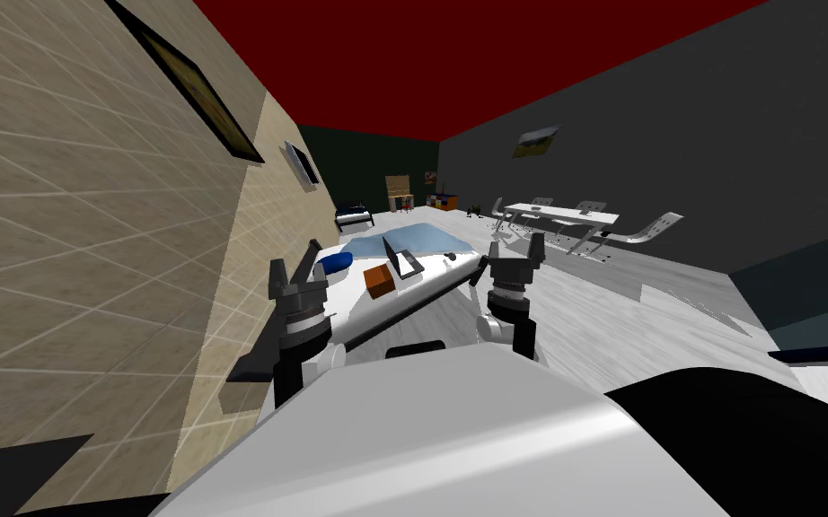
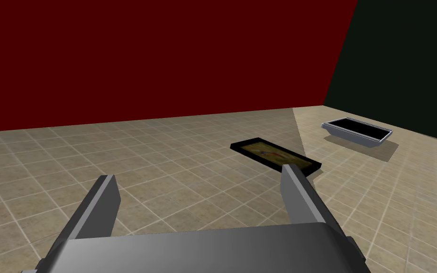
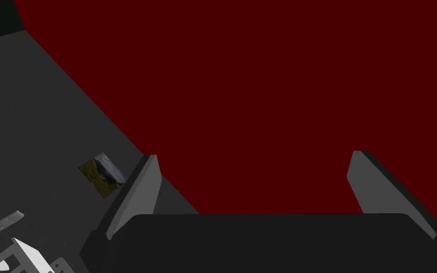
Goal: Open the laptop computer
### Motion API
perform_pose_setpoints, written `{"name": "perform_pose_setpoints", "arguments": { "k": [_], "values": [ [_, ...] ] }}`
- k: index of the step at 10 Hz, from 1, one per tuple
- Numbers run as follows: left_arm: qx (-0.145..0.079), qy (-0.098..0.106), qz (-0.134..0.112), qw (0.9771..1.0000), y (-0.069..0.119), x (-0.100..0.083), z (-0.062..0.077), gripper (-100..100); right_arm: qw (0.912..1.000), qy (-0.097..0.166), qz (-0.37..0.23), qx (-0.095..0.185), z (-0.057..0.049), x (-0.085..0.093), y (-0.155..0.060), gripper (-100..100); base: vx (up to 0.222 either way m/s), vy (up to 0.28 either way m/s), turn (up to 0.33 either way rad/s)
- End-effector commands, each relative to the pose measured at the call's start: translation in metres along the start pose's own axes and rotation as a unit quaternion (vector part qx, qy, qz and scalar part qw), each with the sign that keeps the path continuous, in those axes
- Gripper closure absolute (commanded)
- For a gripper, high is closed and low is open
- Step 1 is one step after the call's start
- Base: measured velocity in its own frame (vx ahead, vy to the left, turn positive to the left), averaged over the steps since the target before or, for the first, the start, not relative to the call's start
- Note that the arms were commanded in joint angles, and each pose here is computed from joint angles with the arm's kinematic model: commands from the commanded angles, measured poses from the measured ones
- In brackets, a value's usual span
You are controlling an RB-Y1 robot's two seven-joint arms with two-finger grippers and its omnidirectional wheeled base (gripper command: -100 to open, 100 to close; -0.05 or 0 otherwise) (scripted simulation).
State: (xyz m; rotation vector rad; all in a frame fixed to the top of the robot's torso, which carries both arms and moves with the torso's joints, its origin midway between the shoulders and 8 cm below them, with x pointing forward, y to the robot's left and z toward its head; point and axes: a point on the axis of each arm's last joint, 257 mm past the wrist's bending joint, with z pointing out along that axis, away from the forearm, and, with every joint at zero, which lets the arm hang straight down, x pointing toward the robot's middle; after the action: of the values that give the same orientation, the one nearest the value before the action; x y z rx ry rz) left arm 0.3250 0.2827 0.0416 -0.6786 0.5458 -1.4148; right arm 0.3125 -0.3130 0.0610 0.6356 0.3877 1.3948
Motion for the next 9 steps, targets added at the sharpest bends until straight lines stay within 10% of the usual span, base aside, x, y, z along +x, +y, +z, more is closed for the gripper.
{"name": "perform_pose_setpoints", "arguments": {
  "k": [1,9],
  "values": [
    [0.000,0.000,0.000,1.0000,0.0000,0.0000,0.0000,0,1.0000,0.000,0.000,0.000,0.0000,0.0000,0.0000,0,0.000,0.000,0.000],
    [0.000,0.000,0.000,1.0000,-0.0002,0.0000,0.0000,0,1.0000,0.000,0.000,0.000,0.0001,0.0000,0.0002,0,0.000,0.000,0.000]
  ]
}}
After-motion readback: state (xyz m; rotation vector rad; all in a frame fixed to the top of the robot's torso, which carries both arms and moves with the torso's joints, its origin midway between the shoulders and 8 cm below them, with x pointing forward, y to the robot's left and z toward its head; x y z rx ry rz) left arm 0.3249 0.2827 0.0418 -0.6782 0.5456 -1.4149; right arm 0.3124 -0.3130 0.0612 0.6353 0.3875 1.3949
